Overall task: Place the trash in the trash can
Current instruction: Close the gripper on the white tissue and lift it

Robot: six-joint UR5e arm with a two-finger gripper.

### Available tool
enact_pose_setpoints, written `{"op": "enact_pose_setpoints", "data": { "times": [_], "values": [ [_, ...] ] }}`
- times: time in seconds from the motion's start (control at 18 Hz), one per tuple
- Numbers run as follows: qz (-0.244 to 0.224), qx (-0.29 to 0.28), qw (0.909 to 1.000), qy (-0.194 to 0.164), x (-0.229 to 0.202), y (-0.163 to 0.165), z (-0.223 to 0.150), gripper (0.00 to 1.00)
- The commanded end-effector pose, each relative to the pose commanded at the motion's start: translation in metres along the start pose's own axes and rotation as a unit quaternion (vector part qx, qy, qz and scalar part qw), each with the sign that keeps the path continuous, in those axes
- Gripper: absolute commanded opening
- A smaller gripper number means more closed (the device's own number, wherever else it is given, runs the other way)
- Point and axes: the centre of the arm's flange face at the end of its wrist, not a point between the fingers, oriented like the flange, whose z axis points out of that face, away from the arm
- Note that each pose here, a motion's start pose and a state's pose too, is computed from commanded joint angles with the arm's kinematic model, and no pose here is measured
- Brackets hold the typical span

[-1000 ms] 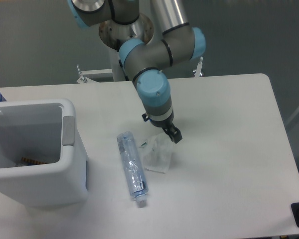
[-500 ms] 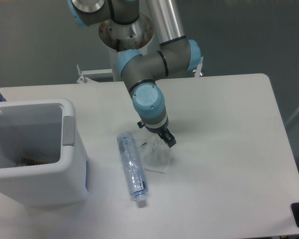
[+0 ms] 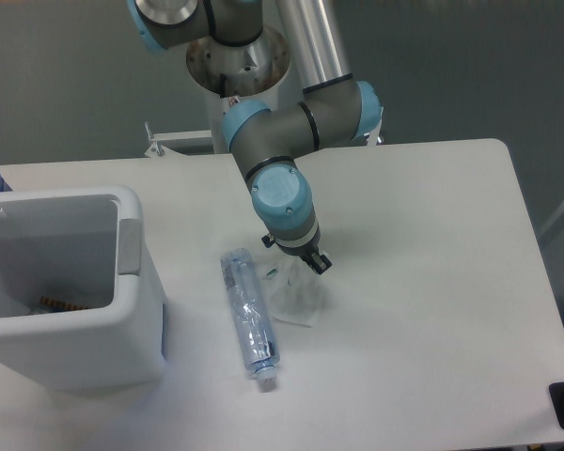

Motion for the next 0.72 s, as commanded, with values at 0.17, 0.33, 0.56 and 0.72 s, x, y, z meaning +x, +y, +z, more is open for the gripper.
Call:
{"op": "enact_pose_setpoints", "data": {
  "times": [0.17, 0.33, 0.56, 0.72],
  "values": [
    [-0.021, 0.003, 0.9998, -0.003, 0.000, 0.000, -0.003, 0.00],
    [-0.024, 0.009, 0.9996, -0.008, -0.004, 0.002, -0.010, 0.00],
    [-0.045, 0.055, 0.9972, -0.025, -0.017, 0.016, -0.044, 0.00],
    [-0.075, 0.141, 0.9866, -0.033, -0.020, 0.043, -0.081, 0.00]
  ]
}}
